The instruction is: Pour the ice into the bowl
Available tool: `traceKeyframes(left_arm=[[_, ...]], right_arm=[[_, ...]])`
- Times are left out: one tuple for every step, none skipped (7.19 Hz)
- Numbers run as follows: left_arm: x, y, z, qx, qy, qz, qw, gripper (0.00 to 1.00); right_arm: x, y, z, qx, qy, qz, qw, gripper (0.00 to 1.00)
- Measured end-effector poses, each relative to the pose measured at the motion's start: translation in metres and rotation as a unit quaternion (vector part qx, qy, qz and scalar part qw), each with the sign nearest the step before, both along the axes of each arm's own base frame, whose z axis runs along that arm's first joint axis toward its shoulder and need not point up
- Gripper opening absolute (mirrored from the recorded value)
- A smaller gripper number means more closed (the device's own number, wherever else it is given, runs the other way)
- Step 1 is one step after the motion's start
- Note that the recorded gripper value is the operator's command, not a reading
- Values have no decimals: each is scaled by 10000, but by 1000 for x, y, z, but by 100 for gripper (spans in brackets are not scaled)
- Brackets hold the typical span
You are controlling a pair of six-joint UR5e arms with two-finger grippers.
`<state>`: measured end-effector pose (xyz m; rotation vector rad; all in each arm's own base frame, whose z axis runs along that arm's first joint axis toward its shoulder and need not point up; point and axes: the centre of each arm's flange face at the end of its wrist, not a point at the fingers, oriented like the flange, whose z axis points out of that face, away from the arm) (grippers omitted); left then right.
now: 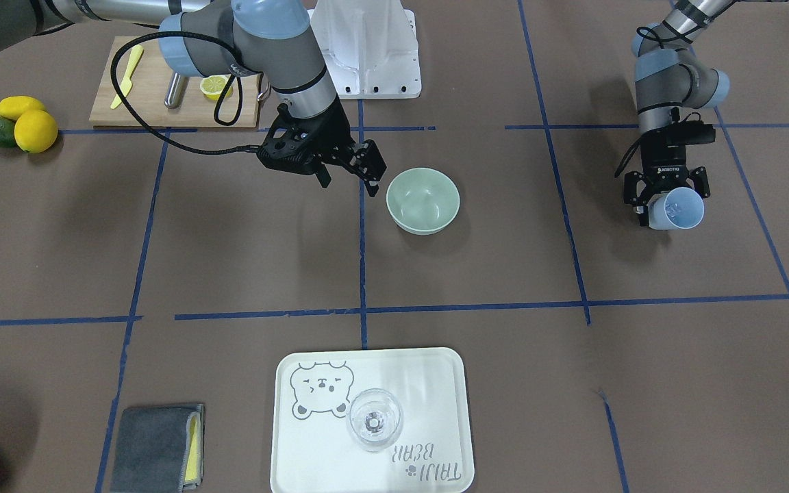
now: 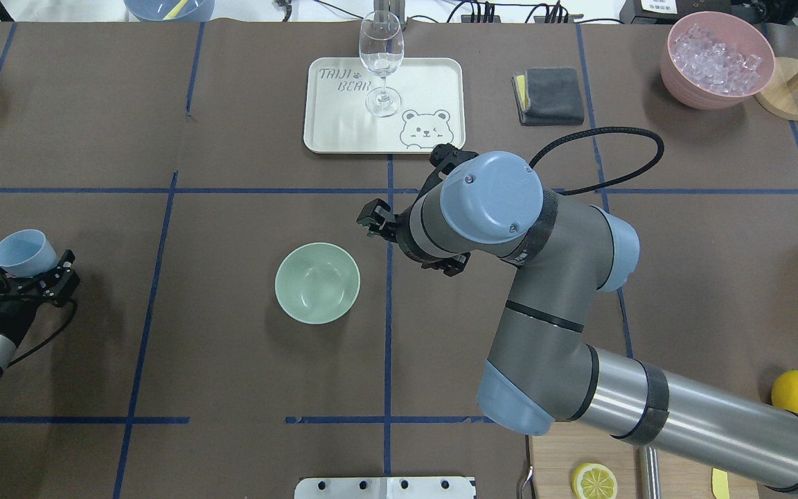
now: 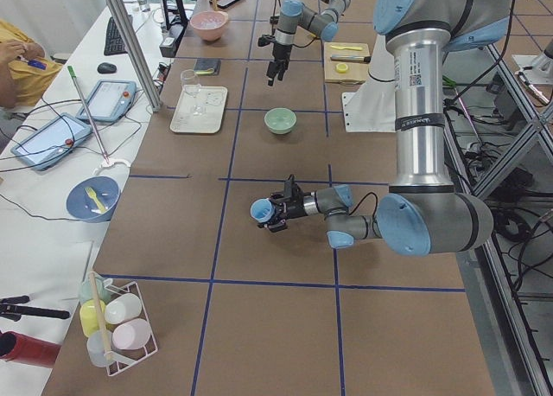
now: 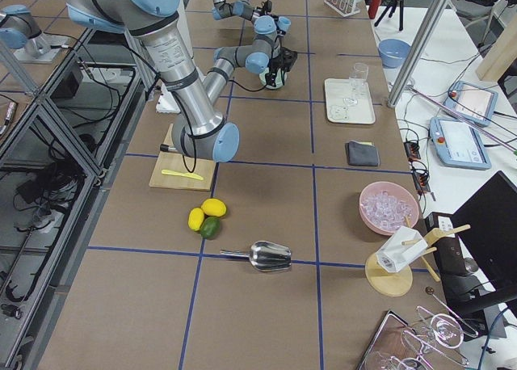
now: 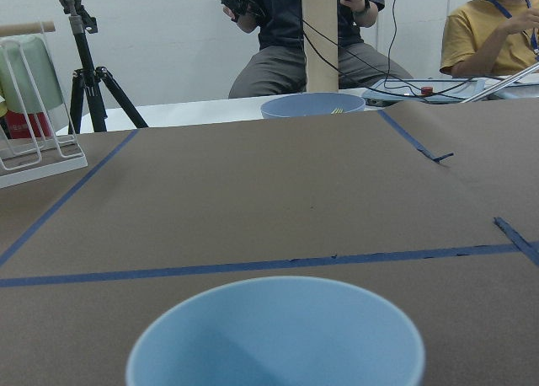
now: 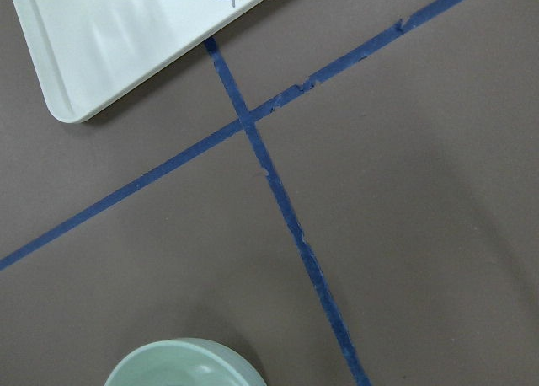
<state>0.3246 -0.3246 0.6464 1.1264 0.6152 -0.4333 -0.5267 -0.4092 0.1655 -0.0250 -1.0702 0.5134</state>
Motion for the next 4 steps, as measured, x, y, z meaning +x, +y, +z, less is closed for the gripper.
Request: traceKeyframes(left_arm=[[-2, -3, 0, 2, 1, -37, 10000, 24], [-2, -4, -1, 8, 21, -55, 10000, 9], [-2, -6, -4, 22, 85, -66, 9999, 0], [-1, -7, -10, 61, 206, -72, 9997, 0]], right_arm=[[0, 0, 0, 1, -2, 0, 10000, 100], [0, 0, 0, 2, -1, 2, 10000, 100], [0, 0, 0, 2, 1, 3, 10000, 100], [0, 0, 0, 5, 1, 9, 10000, 100]])
